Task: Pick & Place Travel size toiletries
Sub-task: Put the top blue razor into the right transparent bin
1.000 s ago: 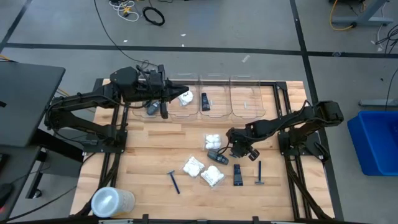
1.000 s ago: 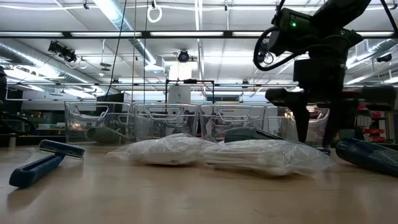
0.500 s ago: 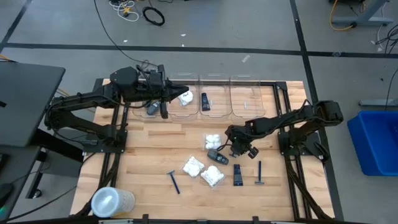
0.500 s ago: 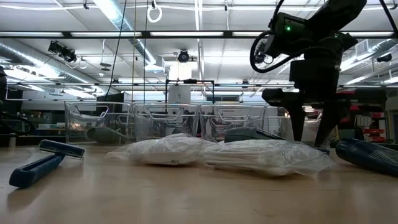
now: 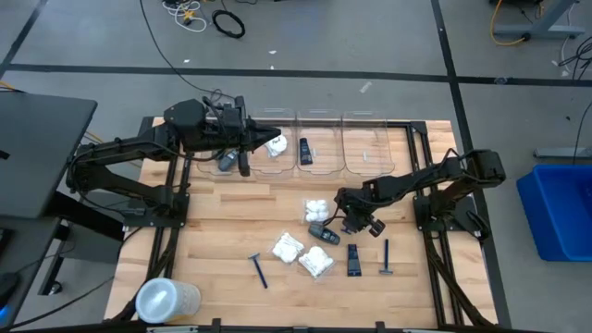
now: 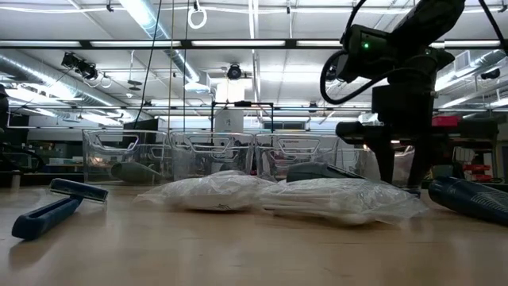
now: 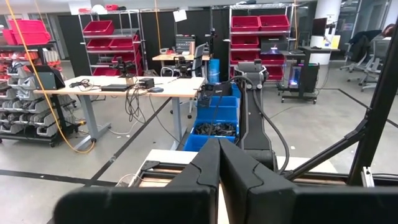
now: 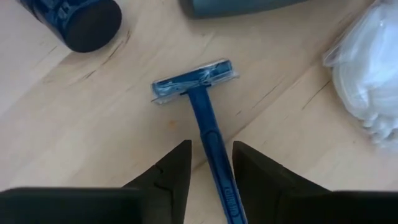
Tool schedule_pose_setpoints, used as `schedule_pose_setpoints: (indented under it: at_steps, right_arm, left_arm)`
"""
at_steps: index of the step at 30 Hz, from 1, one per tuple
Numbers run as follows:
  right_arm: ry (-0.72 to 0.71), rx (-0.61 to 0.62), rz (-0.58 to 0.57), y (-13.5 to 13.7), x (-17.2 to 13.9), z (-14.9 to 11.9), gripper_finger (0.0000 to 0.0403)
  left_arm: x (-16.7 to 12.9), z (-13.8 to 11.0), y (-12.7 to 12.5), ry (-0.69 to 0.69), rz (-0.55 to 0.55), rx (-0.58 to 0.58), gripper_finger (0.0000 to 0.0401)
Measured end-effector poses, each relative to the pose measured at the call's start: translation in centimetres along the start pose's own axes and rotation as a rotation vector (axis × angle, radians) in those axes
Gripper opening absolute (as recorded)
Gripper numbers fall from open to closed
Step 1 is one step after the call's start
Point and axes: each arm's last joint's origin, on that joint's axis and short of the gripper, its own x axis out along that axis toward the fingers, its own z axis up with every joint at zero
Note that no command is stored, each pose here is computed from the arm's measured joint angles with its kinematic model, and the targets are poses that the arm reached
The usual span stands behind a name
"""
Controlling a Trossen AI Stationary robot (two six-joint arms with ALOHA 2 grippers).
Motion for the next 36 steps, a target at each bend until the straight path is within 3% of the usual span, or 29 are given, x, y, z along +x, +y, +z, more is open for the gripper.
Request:
schedule_pose_setpoints:
  at_steps: [12, 24, 36]
  right_arm:
    - [0.006, 0.003, 0.006, 0.1, 0.0, -0.1, 0.0061]
    - [0.028, 0.009, 0.030, 0.0, -0.4, 0.1, 0.0052]
    - [-0.055, -0.004, -0.059, -2.9, -4.7, 3.6, 0.0049]
  left_arm:
    - [0.0, 0.0, 0.0, 0.003, 0.000, 0.015, 0.0017]
    - [0.0, 0.0, 0.0, 0.005, 0.000, 0.015, 0.0016]
    - [0.0, 0.0, 0.0, 0.004, -0.001, 0.016, 0.0007]
